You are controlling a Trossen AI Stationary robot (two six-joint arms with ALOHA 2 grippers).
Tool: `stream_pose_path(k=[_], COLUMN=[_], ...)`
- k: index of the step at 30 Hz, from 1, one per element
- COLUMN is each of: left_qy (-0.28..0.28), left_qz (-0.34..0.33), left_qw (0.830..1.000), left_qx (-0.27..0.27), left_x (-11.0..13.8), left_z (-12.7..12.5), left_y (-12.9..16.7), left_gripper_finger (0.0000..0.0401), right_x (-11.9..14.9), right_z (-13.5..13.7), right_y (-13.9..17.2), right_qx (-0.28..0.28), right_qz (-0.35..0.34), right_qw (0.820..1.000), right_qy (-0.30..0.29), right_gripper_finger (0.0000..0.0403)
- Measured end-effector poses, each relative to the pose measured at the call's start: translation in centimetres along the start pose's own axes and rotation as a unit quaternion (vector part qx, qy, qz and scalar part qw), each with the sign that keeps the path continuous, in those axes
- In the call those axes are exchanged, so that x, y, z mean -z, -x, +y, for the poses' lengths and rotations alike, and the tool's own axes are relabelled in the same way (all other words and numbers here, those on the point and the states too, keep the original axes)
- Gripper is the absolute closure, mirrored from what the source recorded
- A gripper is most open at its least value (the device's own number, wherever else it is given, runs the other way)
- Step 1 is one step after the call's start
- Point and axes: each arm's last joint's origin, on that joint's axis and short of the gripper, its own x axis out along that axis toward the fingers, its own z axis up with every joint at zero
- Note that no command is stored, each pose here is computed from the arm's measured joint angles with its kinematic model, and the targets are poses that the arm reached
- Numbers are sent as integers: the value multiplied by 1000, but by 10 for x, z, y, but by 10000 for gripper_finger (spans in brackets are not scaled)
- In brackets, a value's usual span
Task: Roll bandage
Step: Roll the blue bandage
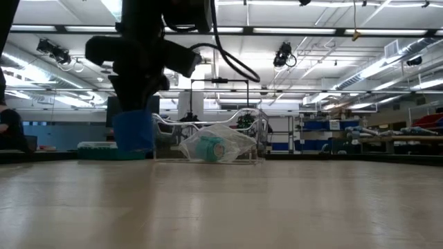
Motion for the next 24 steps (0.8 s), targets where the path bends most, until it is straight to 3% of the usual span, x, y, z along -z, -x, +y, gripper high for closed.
stream_pose_path(k=[15, 24], left_qy=[23, 9], left_qz=[13, 36], left_qw=[1000, 999], left_qx=[6, 28], left_x=[6, 7], left_z=[0, -1], left_y=[-12, -4], left_gripper_finger=[246, 206], right_x=[-1, -1], right_z=[-4, -4], right_y=[0, 0], right_qx=[1, 0], right_qz=[1, 2], right_qw=[1000, 1000], right_qy=[-1, -1], right_gripper_finger=[253, 253])
